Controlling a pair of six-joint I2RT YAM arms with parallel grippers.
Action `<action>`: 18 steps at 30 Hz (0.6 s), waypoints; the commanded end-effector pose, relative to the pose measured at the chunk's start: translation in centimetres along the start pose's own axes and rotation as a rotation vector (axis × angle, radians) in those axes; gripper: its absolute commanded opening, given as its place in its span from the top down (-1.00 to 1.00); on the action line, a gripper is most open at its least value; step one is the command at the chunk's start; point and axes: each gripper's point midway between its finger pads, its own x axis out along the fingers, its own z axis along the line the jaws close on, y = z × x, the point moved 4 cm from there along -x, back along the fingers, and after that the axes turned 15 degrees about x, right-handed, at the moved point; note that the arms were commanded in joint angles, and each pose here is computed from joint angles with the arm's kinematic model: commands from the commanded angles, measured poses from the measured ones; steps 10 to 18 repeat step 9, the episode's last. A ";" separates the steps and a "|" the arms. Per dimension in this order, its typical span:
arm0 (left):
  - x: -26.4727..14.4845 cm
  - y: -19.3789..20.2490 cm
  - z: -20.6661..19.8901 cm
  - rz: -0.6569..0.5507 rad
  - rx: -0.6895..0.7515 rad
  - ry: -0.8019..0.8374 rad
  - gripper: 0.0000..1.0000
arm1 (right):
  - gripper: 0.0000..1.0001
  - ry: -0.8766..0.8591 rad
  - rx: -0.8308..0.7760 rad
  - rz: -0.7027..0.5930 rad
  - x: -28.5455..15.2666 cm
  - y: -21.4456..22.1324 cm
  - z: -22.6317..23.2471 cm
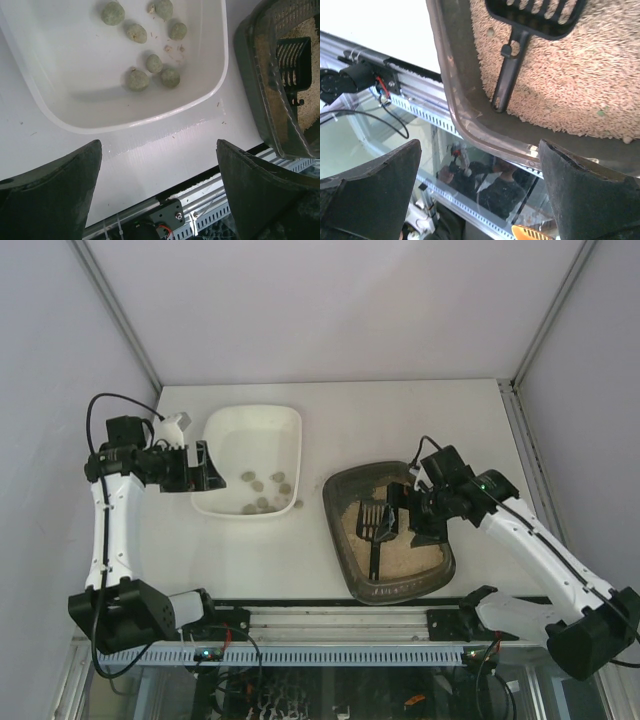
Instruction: Clean the litter box
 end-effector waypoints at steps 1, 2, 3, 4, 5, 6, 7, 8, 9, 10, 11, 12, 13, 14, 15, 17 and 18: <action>0.8 0.4 -0.4 0.010 0.020 0.042 -0.99 | -1.00 0.077 -0.018 -0.128 -1.2 -0.6 -1.1; 0.9 0.5 -0.4 0.014 0.021 0.044 -0.99 | -1.00 0.066 -0.030 -0.149 -1.1 -0.8 -0.9; 1.0 0.6 -0.5 0.017 0.023 0.047 -0.99 | -1.00 0.052 -0.038 -0.171 -1.1 -0.9 -0.7; 1.0 0.7 -0.6 0.022 0.024 0.048 -0.99 | -1.00 0.039 -0.054 -0.199 -1.2 -1.0 -0.5; 1.1 0.8 -0.7 0.026 0.029 0.043 -0.99 | -1.00 0.027 -0.072 -0.239 -1.3 -1.2 -0.3; 1.1 0.9 -0.7 0.028 0.036 0.036 -0.99 | -1.00 0.013 -0.083 -0.283 -1.6 -1.5 0.0; 1.2 1.0 -0.7 0.029 0.044 0.029 -1.00 | -1.00 0.007 -0.087 -0.328 -2.0 -2.0 0.3; 1.3 1.1 -0.7 0.030 0.049 0.023 -0.99 | -1.00 0.019 -0.081 -0.383 -2.5 -2.5 0.4; 1.3 1.2 -0.8 0.030 0.055 0.020 -0.99 | -1.00 0.039 -0.081 -0.435 -3.2 -3.1 0.5; 1.3 1.2 -0.8 0.030 0.055 0.020 -0.99 | -1.00 0.039 -0.081 -0.435 -3.2 -3.1 0.5; 1.3 1.2 -0.8 0.030 0.055 0.020 -0.99 | -1.00 0.039 -0.081 -0.435 -3.2 -3.1 0.5; 1.3 1.2 -0.8 0.030 0.055 0.020 -0.99 | -1.00 0.039 -0.081 -0.435 -3.2 -3.1 0.5; 1.3 1.2 -0.8 0.030 0.055 0.020 -0.99 | -1.00 0.039 -0.081 -0.435 -3.2 -3.1 0.5; 1.3 1.2 -0.8 0.030 0.055 0.020 -0.99 | -1.00 0.039 -0.081 -0.435 -3.2 -3.1 0.5; 1.3 1.2 -0.8 0.030 0.055 0.020 -0.99 | -1.00 0.039 -0.081 -0.435 -3.2 -3.1 0.5; 1.3 1.2 -0.8 0.030 0.055 0.020 -0.99 | -1.00 0.039 -0.081 -0.435 -3.2 -3.1 0.5; 1.3 1.2 -0.8 0.030 0.055 0.020 -0.99 | -1.00 0.039 -0.081 -0.435 -3.2 -3.1 0.5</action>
